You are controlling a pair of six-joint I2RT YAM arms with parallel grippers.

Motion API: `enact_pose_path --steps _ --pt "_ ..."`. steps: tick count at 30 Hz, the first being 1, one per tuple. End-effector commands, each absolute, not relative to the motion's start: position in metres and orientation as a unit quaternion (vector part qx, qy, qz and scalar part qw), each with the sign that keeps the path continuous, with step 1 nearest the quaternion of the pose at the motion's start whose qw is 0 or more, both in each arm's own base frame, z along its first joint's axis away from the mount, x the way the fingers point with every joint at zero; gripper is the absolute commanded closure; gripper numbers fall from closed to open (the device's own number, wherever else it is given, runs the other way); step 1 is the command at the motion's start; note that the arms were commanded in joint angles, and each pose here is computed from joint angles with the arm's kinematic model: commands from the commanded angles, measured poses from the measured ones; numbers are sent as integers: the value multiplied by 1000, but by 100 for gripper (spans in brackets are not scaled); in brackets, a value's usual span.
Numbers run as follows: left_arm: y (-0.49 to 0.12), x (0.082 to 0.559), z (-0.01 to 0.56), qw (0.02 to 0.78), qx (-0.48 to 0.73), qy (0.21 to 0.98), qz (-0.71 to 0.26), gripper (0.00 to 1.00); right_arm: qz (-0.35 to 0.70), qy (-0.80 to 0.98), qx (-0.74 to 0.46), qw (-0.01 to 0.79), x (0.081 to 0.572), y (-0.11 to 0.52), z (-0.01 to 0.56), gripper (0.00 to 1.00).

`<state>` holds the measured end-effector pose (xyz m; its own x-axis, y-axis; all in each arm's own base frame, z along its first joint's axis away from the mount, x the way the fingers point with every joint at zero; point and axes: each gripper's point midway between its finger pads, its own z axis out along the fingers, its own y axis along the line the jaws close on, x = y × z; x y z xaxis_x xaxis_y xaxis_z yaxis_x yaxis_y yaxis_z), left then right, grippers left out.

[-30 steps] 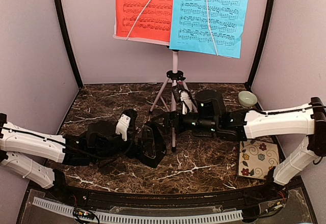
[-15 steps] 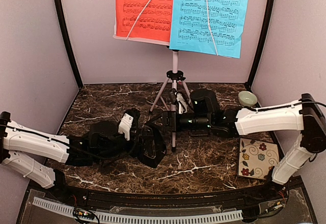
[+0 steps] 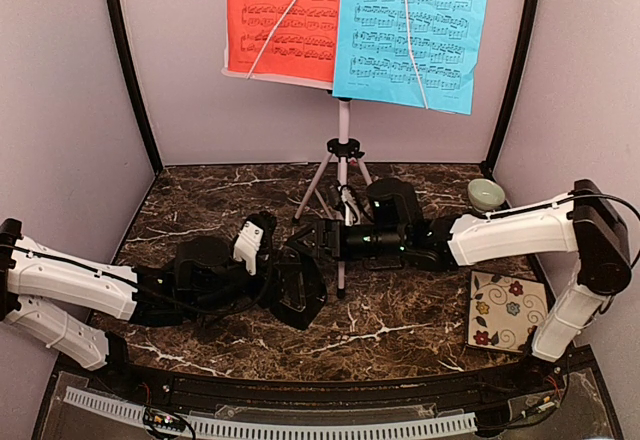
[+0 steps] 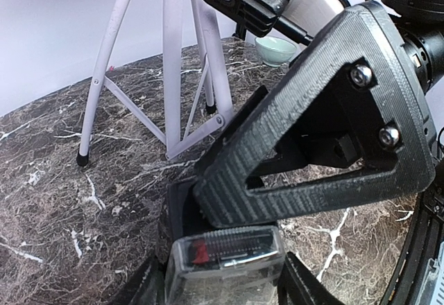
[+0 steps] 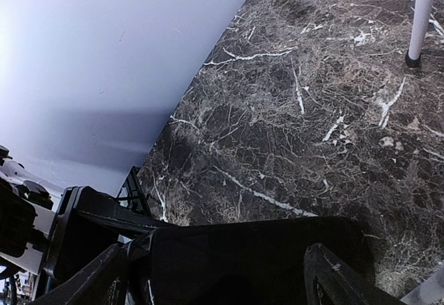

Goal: Set up the instrument practice props

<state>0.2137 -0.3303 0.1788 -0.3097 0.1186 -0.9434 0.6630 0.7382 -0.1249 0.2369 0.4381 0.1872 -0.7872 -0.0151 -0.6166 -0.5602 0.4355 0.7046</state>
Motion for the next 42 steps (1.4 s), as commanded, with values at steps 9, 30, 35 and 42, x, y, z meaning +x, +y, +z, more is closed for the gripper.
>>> enact_pose_path --steps 9,30,35,42 --pt "-335 216 207 559 253 742 -272 52 507 807 -158 260 243 439 177 16" --pt "-332 196 193 550 294 724 -293 90 412 868 -155 229 238 406 74 30" --pt "-333 190 190 555 313 716 -288 92 396 876 -156 226 237 399 58 31" --pt "-338 182 184 556 335 708 -279 93 383 883 -155 224 237 392 46 32"
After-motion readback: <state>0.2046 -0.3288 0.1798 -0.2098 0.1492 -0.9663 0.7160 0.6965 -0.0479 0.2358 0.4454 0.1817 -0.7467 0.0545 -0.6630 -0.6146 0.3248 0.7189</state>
